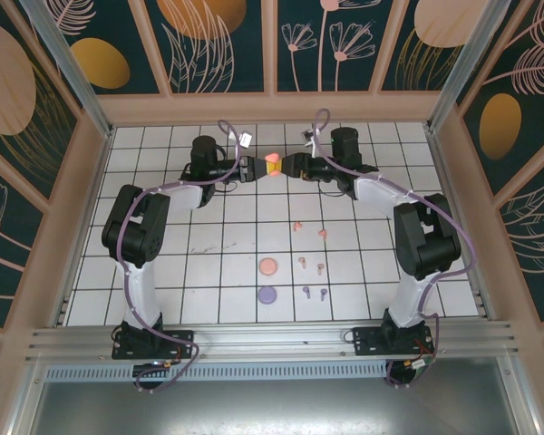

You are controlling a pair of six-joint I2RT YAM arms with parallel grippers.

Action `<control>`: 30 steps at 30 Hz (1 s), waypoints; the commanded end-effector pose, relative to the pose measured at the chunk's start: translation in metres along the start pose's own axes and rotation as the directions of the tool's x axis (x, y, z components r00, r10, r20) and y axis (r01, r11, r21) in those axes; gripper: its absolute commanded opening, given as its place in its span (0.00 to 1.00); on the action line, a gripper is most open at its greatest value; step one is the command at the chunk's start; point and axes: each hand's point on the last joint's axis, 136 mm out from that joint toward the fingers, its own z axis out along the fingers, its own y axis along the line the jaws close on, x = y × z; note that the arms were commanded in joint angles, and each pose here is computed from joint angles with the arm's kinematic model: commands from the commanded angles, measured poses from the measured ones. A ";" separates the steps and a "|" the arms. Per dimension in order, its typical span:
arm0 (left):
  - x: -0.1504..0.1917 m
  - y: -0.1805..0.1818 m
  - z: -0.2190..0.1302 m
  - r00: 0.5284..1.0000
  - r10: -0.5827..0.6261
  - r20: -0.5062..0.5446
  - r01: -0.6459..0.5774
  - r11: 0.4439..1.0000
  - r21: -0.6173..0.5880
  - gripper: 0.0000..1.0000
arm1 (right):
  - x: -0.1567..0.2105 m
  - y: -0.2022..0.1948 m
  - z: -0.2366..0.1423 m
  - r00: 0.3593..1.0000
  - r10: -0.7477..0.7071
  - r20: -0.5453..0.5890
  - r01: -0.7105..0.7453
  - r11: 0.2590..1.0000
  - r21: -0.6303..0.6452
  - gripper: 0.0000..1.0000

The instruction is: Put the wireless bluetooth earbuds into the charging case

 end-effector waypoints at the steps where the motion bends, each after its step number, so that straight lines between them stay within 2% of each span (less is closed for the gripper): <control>1: -0.012 -0.023 -0.002 0.997 0.074 0.006 -0.074 0.996 0.041 0.00 | -0.003 -0.001 0.005 1.000 -0.031 -0.004 0.031 1.000 -0.001 0.55; 10: -0.013 -0.042 -0.008 0.995 0.102 0.012 -0.102 0.992 0.067 0.00 | -0.008 -0.033 0.002 0.998 0.044 0.037 -0.046 0.997 0.068 0.45; 17: -0.012 -0.056 -0.013 0.993 0.116 0.024 -0.118 0.989 0.083 0.00 | -0.009 -0.044 0.002 0.996 0.072 0.046 -0.076 0.993 0.090 0.43; 24: -0.011 -0.056 -0.014 0.993 0.119 0.026 -0.120 0.989 0.084 0.00 | -0.002 -0.013 -0.019 0.999 0.016 0.048 -0.019 0.998 0.063 0.43; 30: -0.011 -0.057 -0.014 0.992 0.118 0.032 -0.121 0.988 0.095 0.00 | -0.006 0.025 -0.035 0.996 -0.029 0.080 0.032 0.999 -0.032 0.43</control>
